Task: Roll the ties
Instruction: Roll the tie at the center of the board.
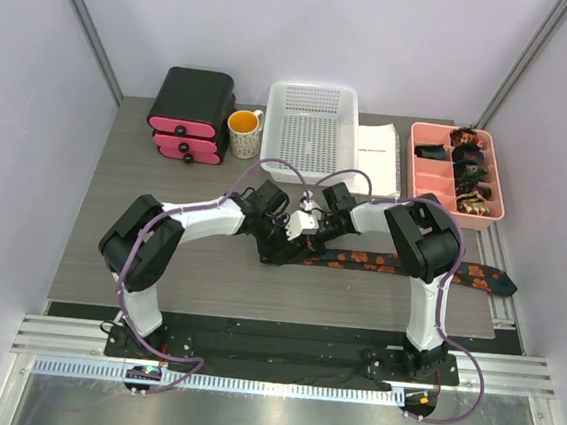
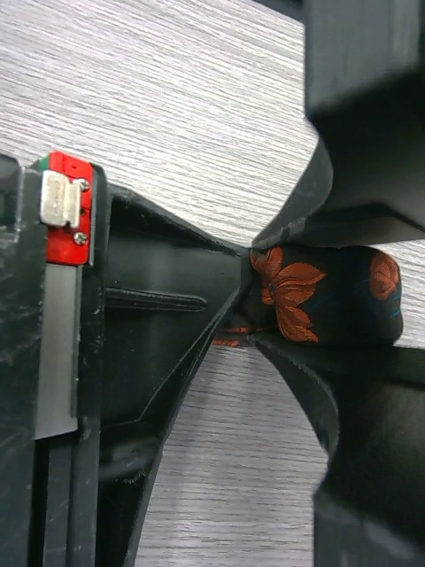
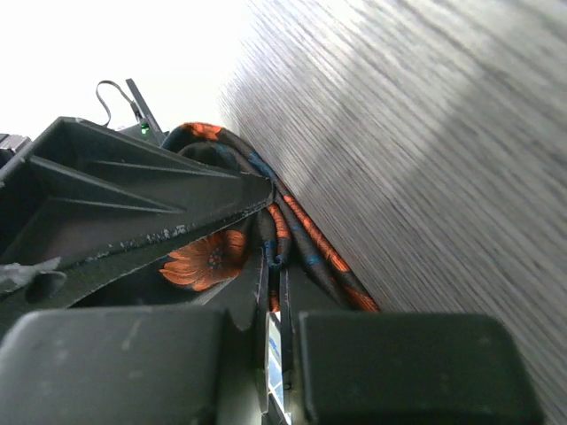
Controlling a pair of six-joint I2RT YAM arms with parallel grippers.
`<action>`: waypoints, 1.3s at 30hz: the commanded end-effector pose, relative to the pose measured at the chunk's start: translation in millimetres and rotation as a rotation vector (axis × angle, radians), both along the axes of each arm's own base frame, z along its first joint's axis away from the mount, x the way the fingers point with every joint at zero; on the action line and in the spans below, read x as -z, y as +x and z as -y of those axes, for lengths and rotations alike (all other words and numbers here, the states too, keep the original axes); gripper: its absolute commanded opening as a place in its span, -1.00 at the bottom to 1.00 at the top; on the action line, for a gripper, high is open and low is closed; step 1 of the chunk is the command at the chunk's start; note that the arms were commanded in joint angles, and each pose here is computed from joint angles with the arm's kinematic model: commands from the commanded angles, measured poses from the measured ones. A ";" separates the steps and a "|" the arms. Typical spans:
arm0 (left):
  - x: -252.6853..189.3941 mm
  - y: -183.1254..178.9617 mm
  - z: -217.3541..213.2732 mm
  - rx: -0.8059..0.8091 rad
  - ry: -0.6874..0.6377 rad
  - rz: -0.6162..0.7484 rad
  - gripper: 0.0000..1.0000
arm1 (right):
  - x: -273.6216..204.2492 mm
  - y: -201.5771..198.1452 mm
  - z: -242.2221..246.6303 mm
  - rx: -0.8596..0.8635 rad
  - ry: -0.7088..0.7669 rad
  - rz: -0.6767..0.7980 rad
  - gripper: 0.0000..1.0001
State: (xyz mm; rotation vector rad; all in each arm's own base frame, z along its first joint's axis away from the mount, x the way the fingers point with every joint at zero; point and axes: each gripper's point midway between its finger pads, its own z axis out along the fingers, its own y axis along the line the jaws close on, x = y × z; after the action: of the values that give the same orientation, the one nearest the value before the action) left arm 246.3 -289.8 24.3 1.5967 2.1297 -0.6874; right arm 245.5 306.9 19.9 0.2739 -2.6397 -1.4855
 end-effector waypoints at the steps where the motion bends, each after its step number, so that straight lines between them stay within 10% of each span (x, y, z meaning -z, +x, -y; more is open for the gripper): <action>1: 1.5 1.9 16.2 0.014 -0.047 -0.003 -0.34 | -12.4 14.8 -1.8 0.031 0.007 0.057 -0.74; 10: 13.0 11.4 17.2 -0.033 0.001 -0.019 -0.64 | -47.6 23.5 15.1 0.056 -0.011 0.037 -0.21; 22: 20.4 6.9 19.7 -0.016 0.040 0.008 -0.66 | -52.5 37.5 31.4 0.071 -0.026 0.055 -0.45; 39: 23.7 6.1 20.2 -0.009 0.059 0.011 -0.65 | -22.1 29.6 14.6 0.057 -0.021 -0.003 -0.21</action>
State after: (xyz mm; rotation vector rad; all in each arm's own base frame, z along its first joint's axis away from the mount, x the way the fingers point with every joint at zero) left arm 259.1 -316.3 21.7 1.5708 2.1149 -0.6535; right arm 271.3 282.5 55.9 0.1811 -2.6781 -1.4791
